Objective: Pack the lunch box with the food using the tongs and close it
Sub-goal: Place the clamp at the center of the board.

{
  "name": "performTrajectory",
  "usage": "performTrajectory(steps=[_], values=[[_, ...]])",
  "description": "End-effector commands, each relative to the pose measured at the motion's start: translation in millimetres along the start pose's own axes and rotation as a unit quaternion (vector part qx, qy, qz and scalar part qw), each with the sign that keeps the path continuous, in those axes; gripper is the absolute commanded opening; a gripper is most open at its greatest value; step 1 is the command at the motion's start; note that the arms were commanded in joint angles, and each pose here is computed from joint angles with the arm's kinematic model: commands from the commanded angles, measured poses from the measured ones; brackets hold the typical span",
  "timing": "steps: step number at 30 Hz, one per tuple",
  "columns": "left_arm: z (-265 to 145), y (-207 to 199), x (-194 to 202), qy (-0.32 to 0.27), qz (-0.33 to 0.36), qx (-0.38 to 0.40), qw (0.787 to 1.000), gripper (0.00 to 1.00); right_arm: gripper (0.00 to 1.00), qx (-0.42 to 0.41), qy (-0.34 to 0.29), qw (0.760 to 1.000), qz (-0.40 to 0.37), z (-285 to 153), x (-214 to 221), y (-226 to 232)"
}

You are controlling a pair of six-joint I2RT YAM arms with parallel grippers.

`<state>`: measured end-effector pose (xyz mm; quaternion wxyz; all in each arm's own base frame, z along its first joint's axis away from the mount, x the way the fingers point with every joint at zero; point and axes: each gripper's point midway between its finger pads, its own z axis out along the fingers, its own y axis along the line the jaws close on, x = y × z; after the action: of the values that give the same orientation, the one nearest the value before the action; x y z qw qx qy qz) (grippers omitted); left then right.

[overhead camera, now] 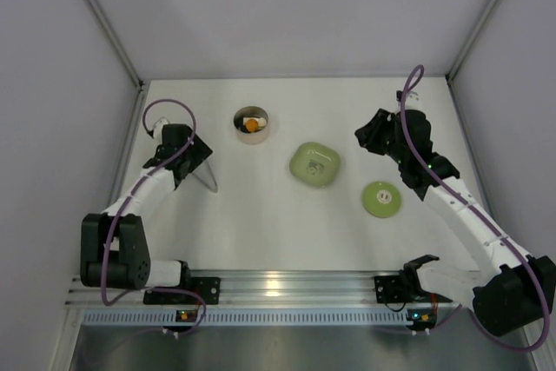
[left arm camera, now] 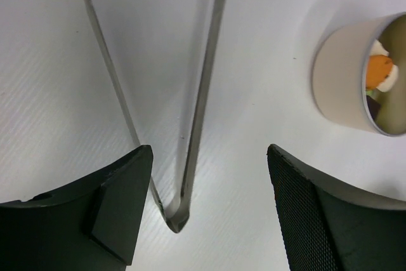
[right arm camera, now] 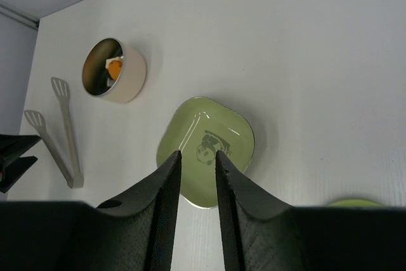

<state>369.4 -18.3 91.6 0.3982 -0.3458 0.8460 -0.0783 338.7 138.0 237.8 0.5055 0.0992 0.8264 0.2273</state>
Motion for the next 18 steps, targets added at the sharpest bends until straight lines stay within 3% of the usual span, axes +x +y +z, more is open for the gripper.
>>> performTrajectory(steps=[1,3,7,11,18], values=[[-29.7,-47.8,-22.1,-0.001,0.021,0.082,0.996,0.78,0.28,-0.017,-0.002,1.0,-0.007,-4.8,-4.9,12.1],[-50.5,-77.1,-9.9,0.034,0.052,0.134,0.989,0.78,0.29,-0.024,-0.003,1.0,-0.008,-7.9,-6.8,15.3],[-114.0,-148.5,-12.0,0.045,0.151,0.23,0.96,0.79,0.35,-0.035,-0.019,0.999,-0.011,-18.9,-17.4,21.2],[-147.2,-167.1,-13.2,0.04,0.181,0.264,0.947,0.81,0.47,-0.051,-0.046,0.997,-0.02,-37.0,-31.4,28.5],[-166.0,-174.2,-7.5,0.055,0.195,0.301,0.932,0.81,0.5,-0.041,-0.079,0.996,-0.03,-57.2,-47.4,26.0]])
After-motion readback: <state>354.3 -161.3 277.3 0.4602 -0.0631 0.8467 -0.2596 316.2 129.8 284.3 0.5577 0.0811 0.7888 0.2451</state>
